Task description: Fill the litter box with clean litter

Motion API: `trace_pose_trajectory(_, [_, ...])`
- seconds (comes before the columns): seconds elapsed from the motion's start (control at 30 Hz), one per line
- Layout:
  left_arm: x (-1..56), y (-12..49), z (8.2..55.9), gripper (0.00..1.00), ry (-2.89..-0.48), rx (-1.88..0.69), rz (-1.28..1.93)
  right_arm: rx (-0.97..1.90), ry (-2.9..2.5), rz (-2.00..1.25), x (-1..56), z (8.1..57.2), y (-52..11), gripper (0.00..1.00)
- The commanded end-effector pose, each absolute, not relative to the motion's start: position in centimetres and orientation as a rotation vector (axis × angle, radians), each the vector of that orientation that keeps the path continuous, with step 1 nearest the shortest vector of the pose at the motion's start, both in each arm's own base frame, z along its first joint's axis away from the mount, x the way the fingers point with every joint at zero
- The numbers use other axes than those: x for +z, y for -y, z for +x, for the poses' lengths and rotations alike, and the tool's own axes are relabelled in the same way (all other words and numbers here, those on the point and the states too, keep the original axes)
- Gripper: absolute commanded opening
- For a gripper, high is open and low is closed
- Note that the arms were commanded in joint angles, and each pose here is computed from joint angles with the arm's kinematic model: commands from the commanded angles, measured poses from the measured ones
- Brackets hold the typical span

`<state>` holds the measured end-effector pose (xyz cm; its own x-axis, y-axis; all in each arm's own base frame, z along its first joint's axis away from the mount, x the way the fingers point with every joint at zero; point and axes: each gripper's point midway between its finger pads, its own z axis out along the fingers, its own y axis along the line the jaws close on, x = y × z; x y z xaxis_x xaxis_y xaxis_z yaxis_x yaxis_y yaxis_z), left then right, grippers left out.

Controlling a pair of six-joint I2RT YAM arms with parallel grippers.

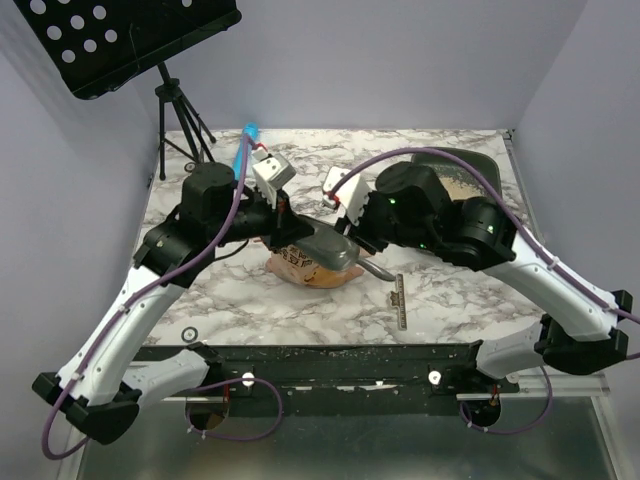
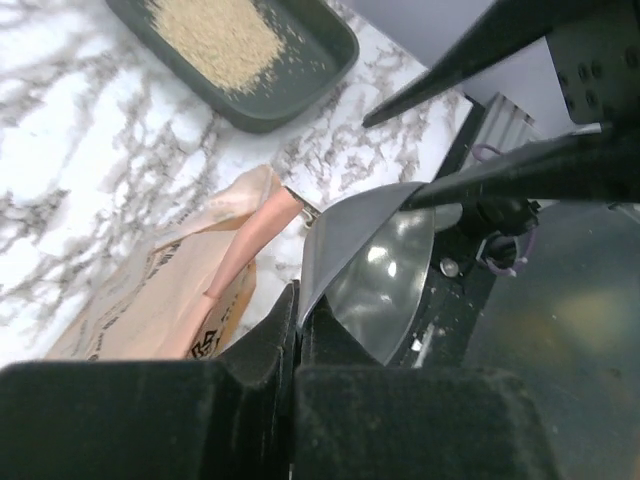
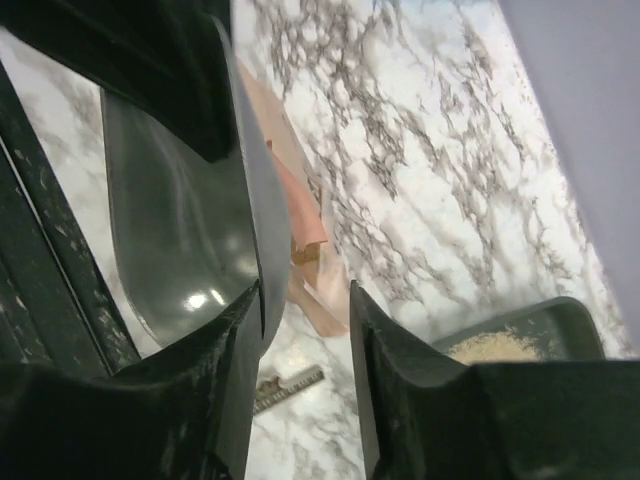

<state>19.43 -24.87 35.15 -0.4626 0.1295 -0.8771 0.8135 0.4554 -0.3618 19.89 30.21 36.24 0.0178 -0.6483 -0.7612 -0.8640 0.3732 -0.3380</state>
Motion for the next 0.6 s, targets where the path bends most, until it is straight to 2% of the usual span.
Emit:
trace_pose_trajectory(0.0, [40.5, 22.6, 19.7, 0.00, -1.615, -0.918, 0.696, 0.260, -1.580, -1.023, 42.0, 22.0, -28.3, 0.53])
trace_pose_trajectory(0.2, [42.0, 19.1, 21.6, 0.00, -1.561, -0.740, 0.480, 0.239, -1.578, -0.782, 44.5, 24.8, -27.9, 0.59])
trace_pose_trajectory(0.57, [43.1, 17.0, 22.6, 0.00, -1.476, -0.777, 0.311, 0.834, -1.495, -0.316, 48.5, 27.7, -28.8, 0.60])
